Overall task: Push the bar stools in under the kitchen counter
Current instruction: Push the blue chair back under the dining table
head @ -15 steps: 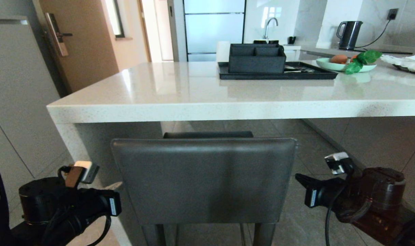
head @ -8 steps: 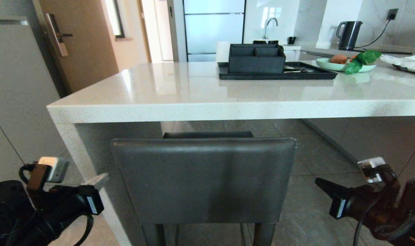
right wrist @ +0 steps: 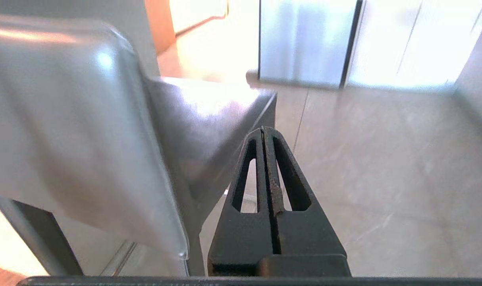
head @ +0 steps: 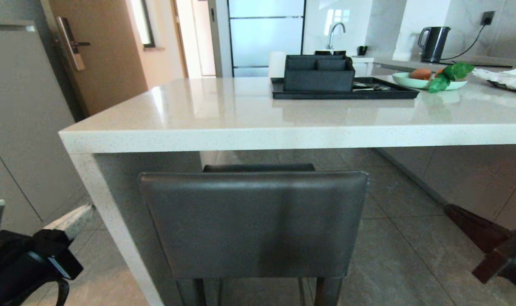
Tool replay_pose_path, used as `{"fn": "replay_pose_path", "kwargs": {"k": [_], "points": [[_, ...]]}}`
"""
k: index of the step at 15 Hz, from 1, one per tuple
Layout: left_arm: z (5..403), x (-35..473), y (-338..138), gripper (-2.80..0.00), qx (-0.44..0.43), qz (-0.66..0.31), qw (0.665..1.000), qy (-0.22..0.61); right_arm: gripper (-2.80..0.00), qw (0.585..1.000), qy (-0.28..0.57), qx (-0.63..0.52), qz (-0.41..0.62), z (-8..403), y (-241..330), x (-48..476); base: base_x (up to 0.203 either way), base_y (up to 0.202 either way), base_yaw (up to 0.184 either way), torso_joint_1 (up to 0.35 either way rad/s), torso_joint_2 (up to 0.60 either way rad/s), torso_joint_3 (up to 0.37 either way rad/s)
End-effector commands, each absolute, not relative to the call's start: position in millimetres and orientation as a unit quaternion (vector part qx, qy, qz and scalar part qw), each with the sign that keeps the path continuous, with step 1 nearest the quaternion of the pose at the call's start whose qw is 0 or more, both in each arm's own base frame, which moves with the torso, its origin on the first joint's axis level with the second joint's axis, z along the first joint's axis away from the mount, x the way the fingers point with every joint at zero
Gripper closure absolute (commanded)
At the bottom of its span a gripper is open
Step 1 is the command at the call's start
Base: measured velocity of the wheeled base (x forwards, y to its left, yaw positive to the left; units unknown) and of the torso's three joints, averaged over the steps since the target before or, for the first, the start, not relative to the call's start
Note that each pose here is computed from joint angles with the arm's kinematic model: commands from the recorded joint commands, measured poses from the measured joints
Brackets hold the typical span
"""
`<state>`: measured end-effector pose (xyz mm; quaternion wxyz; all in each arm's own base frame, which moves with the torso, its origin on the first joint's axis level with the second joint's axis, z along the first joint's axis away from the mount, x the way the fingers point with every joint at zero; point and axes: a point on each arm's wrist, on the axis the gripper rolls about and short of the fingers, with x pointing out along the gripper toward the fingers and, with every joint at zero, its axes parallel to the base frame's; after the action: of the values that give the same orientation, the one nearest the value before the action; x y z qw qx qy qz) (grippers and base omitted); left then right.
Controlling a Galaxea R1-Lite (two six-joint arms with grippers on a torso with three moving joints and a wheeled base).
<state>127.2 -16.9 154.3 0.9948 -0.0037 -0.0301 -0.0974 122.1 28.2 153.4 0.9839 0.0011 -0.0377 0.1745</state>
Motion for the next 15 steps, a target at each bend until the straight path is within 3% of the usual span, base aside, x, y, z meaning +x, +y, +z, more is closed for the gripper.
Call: {"fn": "replay_pose_path", "kwargs": {"k": [1,5,9,15], "points": [[183.3,87.1,-11.6,0.00,-0.002,-0.094,0.991,-0.094,0.00,0.980,-0.105,-0.003,0.171,174.0,18.4,74.2,0.000,0.000,0.000,0.000,0.00,0.000],[207.2,16.5,-3.5,0.00,-0.028,-0.092,0.993,-0.063,0.00,0.986,-0.062,-0.005,0.152,178.8,4.0,6.0,0.000,0.000,0.000,0.000,0.00,0.000],[241.8,-31.4,-1.8,0.00,-0.043,-0.058,0.987,-0.143,0.00,0.990,-0.095,0.008,0.100,217.1,-3.9,-36.3,0.000,0.000,0.000,0.000,0.00,0.000],[217.9,-48.3,-6.5,0.00,0.003,-0.111,0.981,-0.161,0.00,0.991,-0.111,-0.019,0.068,232.9,5.2,-56.2,0.000,0.000,0.000,0.000,0.00,0.000]]}}
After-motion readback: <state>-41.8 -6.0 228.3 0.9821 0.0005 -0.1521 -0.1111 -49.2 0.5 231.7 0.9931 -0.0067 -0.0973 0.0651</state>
